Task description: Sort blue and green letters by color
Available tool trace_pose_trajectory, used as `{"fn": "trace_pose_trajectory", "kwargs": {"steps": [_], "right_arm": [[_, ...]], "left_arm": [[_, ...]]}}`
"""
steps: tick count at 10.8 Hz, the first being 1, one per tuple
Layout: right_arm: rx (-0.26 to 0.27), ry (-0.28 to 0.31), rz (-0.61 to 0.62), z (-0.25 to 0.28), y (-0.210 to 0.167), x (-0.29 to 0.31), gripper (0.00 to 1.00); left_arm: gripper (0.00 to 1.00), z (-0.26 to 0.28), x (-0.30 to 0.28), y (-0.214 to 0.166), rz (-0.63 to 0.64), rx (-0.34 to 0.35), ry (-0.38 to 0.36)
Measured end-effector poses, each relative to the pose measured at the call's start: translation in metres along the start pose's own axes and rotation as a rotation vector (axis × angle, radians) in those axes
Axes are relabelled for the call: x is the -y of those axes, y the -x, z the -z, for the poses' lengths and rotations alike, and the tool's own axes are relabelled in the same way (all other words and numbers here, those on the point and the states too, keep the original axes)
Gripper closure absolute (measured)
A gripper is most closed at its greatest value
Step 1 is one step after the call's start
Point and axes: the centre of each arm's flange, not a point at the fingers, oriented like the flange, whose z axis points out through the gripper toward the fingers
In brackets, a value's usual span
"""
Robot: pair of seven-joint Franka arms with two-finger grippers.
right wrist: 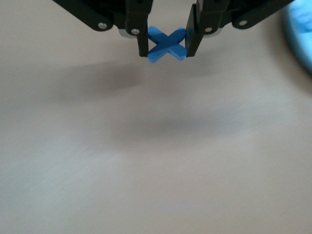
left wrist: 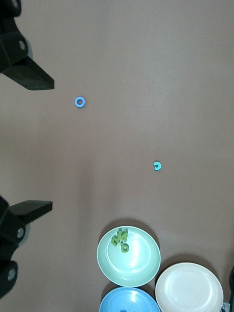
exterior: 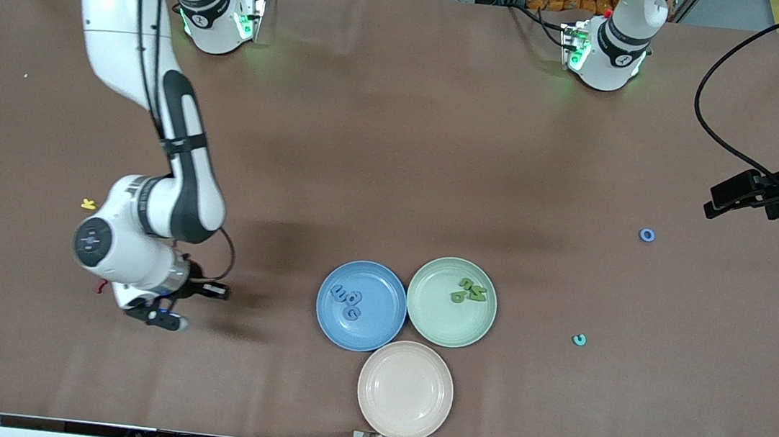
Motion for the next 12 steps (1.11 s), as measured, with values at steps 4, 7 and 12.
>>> {"fn": "trace_pose_trajectory", "kwargs": {"steps": [4,7,12], "right_arm": [[0.019,-0.173,-0.351,-0.017,0.075,0.135,0.66],[-0.032,-0.338,-0.587,-0.009,0.107,0.201,0.66],[-0.092,-0.411,-0.657,-0.01,0.11,0.211,0.11]], "left_arm": [[0.0,0.0,0.0,0.0,0.0,0.0,0.0],[0.0,0.0,0.0,0.0,0.0,0.0,0.0],[0.0,-0.003,0.001,-0.002,0.003,0.0,0.0]]}}
